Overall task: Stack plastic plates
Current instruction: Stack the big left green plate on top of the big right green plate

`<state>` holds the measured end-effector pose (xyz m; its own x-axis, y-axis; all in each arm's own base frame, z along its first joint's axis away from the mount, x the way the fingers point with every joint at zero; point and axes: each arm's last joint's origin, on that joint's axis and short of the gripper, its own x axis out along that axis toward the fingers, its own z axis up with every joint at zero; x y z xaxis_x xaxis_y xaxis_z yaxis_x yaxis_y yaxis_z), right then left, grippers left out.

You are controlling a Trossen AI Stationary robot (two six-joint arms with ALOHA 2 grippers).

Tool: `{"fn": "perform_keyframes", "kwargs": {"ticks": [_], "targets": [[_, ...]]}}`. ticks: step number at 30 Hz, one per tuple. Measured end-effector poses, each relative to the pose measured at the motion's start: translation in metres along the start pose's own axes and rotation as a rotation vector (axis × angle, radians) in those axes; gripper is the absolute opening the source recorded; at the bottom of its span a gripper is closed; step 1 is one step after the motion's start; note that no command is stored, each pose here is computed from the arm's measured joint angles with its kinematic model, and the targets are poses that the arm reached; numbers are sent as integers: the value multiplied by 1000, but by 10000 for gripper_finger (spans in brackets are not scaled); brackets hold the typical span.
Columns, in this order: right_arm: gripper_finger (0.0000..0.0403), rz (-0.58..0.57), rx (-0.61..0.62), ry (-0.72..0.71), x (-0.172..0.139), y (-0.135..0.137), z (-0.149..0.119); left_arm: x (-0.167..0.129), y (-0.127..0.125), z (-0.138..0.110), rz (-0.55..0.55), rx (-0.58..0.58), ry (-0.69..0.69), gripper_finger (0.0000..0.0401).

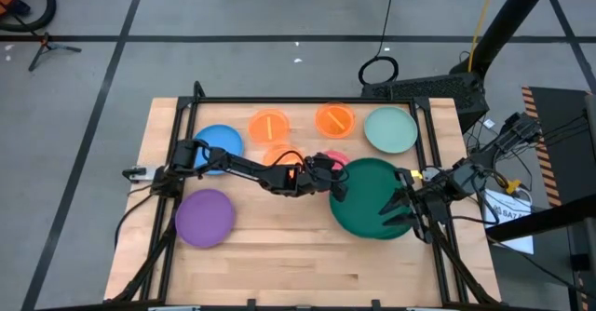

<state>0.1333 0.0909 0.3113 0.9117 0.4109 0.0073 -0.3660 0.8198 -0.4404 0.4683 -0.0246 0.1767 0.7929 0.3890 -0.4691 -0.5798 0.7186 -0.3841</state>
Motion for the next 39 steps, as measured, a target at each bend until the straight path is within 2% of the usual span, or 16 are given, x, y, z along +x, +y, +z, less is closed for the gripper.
{"fn": "perform_keyframes", "kwargs": {"ticks": [6, 16, 39], "targets": [[116, 4, -2, 7, 0, 0, -1, 0, 0, 0, -1, -15, -1, 15], [116, 5, -2, 9, 0, 0, -1, 0, 0, 1, -3, -23, -4, 70], [116, 5, -2, 10, 0, 0, -1, 0, -3, 4, -44, 12, -21, 75]]}}
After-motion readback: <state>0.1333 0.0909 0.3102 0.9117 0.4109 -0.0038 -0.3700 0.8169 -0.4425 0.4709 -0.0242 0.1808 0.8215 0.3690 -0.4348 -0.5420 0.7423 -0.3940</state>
